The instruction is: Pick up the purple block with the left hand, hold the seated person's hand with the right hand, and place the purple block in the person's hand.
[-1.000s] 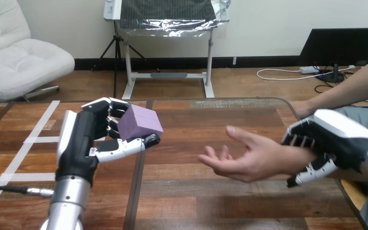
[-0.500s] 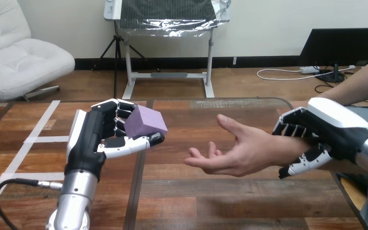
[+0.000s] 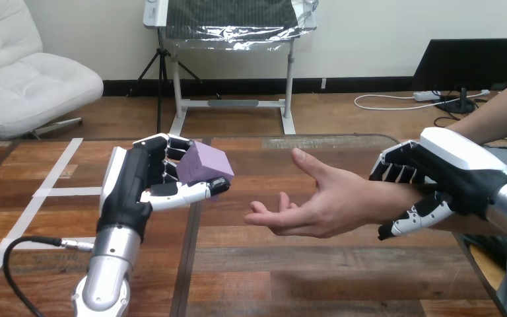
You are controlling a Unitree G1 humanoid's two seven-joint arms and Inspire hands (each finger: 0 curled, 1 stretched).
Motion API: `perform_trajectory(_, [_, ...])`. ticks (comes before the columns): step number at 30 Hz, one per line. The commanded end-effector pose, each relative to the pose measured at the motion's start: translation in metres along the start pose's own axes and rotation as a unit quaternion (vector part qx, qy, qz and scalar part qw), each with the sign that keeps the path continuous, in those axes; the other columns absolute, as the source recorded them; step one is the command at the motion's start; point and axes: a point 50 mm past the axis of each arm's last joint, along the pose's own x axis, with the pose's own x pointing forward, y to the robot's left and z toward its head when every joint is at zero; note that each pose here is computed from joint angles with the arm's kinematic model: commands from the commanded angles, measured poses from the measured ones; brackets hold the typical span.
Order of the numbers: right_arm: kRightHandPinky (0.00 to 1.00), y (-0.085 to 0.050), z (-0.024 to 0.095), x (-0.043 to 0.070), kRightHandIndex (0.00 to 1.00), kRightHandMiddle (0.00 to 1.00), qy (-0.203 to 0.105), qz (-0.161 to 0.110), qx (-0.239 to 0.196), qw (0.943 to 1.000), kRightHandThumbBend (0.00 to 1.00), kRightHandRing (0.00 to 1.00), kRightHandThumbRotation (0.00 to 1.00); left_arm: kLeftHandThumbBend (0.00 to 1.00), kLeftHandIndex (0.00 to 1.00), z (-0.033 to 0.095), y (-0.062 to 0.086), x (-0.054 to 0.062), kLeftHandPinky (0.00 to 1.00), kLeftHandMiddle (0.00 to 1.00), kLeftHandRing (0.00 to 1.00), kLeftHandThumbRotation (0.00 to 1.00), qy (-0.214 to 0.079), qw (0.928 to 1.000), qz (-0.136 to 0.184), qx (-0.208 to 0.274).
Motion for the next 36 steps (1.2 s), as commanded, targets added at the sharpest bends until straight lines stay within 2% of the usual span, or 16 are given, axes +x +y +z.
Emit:
perform_trajectory(1, [0.44,0.009,0.008,0.007,0.55,0.53,-0.014,-0.001,0.031,0.9994,0.84,0.49,0.05,0.57,0.46,0.028,-0.005,0.026,0.27,0.4,0.33,0.0,-0.05,0.9987,-0.006,-0.003])
perform_trajectory(22, [0.45,0.007,0.02,0.01,0.56,0.54,-0.024,0.001,0.038,0.999,0.82,0.5,0.09,0.6,0.47,0.043,-0.031,0.052,0.3,0.43,0.36,0.0,-0.055,0.9971,-0.051,0.009])
perform_trajectory(36, [0.45,0.007,0.026,0.01,0.57,0.54,-0.031,-0.002,0.042,0.9986,0.83,0.51,0.12,0.61,0.47,0.051,-0.055,0.06,0.31,0.43,0.37,0.0,-0.059,0.9938,-0.093,0.014])
